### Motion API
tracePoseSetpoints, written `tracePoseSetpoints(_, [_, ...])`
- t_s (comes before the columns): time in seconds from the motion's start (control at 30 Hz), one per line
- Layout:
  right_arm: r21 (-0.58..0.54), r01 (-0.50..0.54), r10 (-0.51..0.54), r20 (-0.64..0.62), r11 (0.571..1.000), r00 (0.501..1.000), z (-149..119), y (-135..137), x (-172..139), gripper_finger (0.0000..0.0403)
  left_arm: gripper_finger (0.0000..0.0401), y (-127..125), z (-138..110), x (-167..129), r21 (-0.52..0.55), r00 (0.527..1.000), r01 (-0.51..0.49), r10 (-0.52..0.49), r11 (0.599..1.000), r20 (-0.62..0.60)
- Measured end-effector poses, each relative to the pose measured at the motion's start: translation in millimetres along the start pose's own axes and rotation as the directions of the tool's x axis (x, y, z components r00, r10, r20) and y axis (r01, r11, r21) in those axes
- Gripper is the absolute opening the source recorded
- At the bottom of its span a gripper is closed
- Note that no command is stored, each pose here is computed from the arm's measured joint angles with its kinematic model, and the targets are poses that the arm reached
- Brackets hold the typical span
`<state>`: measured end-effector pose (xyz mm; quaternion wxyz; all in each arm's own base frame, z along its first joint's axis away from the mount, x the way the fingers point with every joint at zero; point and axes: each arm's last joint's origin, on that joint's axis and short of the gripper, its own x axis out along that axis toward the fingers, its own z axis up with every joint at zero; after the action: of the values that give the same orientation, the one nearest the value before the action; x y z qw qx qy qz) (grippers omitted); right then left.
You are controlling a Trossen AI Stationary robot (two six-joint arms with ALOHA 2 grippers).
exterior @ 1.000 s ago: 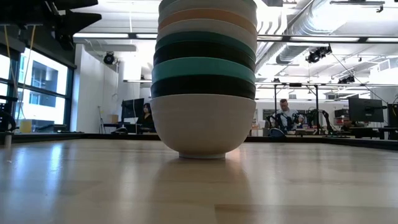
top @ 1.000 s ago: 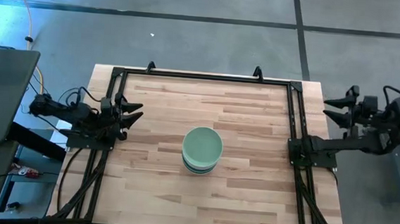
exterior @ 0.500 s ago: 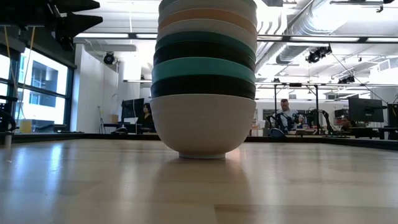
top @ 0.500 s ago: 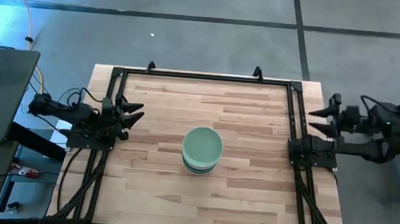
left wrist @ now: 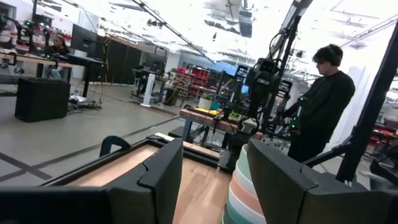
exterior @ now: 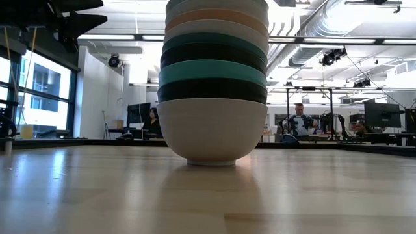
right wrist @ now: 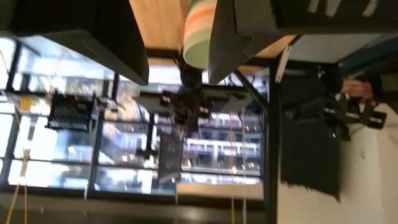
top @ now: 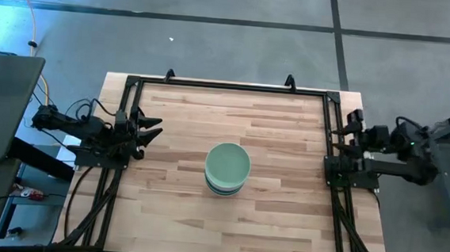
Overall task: Nest bowls inside each other
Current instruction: Return to home position
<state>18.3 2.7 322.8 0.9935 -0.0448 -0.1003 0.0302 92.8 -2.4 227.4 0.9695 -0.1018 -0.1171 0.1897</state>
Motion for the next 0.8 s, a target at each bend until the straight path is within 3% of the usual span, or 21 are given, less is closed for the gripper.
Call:
tracePoseSetpoints(0.23, [0.018, -0.058, 0.055, 0.143, 0.998, 0.988, -33.7, 1.0, 22.5, 0.0161, 0.0168, -0.2, 0.0, 0.0, 0.023, 1.0, 0.006, -0.006, 1.0, -0.001])
tracePoseSetpoints(0.8, [0.023, -0.101, 0.091, 0.265, 0.995, 0.96, -79.2, 2.8, 40.4, 0.0161, 0.0168, -0.8, 4.1, -0.1, -0.002, 0.999, 0.018, -0.018, 1.0, 0.036])
